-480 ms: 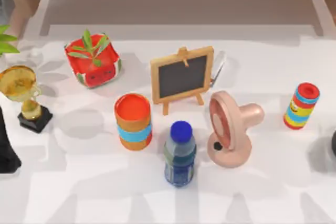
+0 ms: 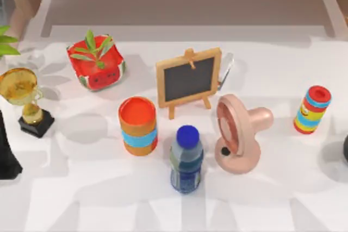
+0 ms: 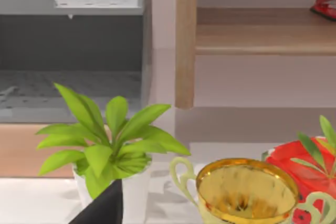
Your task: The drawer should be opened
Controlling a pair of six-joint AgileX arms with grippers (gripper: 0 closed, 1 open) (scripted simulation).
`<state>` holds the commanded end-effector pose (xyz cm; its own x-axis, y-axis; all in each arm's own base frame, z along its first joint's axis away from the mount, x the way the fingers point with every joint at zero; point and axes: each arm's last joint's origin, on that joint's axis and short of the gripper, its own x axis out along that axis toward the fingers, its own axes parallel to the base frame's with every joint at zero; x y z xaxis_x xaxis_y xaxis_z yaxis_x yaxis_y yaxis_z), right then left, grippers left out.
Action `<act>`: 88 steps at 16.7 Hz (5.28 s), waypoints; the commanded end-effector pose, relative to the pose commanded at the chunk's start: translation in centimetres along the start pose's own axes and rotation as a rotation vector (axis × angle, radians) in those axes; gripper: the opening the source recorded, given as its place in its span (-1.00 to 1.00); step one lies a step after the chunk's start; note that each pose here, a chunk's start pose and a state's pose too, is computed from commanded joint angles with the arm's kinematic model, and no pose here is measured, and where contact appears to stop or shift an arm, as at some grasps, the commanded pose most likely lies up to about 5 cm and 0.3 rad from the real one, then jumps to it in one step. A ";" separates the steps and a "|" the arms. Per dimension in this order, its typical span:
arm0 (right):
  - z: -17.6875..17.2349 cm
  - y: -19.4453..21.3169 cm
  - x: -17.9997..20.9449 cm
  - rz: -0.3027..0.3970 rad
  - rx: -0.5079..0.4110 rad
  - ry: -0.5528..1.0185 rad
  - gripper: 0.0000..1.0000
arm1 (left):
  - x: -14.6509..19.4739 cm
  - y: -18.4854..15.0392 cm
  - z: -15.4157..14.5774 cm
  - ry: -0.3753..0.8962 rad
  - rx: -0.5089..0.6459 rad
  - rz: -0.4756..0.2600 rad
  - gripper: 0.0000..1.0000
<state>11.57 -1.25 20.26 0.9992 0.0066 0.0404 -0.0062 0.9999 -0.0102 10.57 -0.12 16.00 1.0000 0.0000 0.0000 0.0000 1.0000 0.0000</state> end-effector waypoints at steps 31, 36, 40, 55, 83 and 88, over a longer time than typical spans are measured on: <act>2.1 -17.3 18.0 -0.003 -0.548 0.033 1.00 | 0.0 0.0 0.0 0.000 0.000 0.000 1.00; -3.5 -18.5 23.3 0.002 -0.995 0.030 1.00 | 0.0 0.0 0.0 0.000 0.000 0.000 1.00; -8.4 -18.1 26.3 0.004 -1.331 0.033 1.00 | 0.0 0.0 0.0 0.000 0.000 0.000 1.00; -12.7 -17.0 29.2 0.019 -1.561 0.044 1.00 | 0.0 0.0 0.0 0.000 0.000 0.000 1.00; -12.8 -16.9 30.7 0.019 -1.561 0.045 -1.00 | 0.0 0.0 0.0 0.000 0.000 0.000 1.00; -12.6 -17.1 28.9 0.015 -1.558 0.044 -1.00 | 0.0 0.0 0.0 0.000 0.000 0.000 1.00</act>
<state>41.10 -18.27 9.06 0.9999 -0.0122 0.0028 0.0028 0.0031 -1.0000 10.57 -0.12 16.00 1.0000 0.0000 0.0000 0.0000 1.0000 0.0000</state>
